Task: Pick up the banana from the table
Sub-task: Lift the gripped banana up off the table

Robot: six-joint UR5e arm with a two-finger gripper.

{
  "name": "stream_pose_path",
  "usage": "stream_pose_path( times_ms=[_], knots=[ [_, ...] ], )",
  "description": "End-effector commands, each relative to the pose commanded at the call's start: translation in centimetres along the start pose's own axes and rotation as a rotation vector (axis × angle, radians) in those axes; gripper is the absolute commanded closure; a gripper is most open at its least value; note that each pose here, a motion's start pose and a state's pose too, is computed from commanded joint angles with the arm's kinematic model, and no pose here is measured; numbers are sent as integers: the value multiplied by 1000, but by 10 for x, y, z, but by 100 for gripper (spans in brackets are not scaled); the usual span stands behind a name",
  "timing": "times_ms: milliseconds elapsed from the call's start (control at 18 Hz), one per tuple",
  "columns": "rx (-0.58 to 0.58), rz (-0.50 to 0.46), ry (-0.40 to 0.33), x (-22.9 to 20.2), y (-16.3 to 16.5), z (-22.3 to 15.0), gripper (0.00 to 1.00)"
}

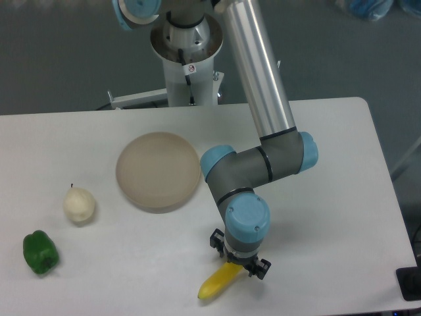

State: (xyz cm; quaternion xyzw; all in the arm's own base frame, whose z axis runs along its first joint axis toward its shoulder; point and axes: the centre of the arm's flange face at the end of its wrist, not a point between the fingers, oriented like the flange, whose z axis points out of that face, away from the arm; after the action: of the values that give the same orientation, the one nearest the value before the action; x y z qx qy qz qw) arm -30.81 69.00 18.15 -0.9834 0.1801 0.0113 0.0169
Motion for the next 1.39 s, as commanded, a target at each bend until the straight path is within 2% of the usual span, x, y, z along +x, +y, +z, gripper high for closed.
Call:
stream_pose_path(
  times_ms=[111,167,556,667,833,1000,1056,1222,1389],
  knots=[
    [-3,1,4,1,1,-1,95],
    [0,0,0,0,1,-5,98],
    [27,-16,-20,-10,13,-57,98],
    [45,-51,-52,-32,32,-81,98],
    [54,-98,-44,-60,59,-107,98],
    [41,-31,-31,-90,84,-135,98],
    [40,-37,-36,-99,97,-139,98],
    [34,58,-35,-112,116,-139,96],
    [33,104,-36,-123,134,-142,96]
  ],
)
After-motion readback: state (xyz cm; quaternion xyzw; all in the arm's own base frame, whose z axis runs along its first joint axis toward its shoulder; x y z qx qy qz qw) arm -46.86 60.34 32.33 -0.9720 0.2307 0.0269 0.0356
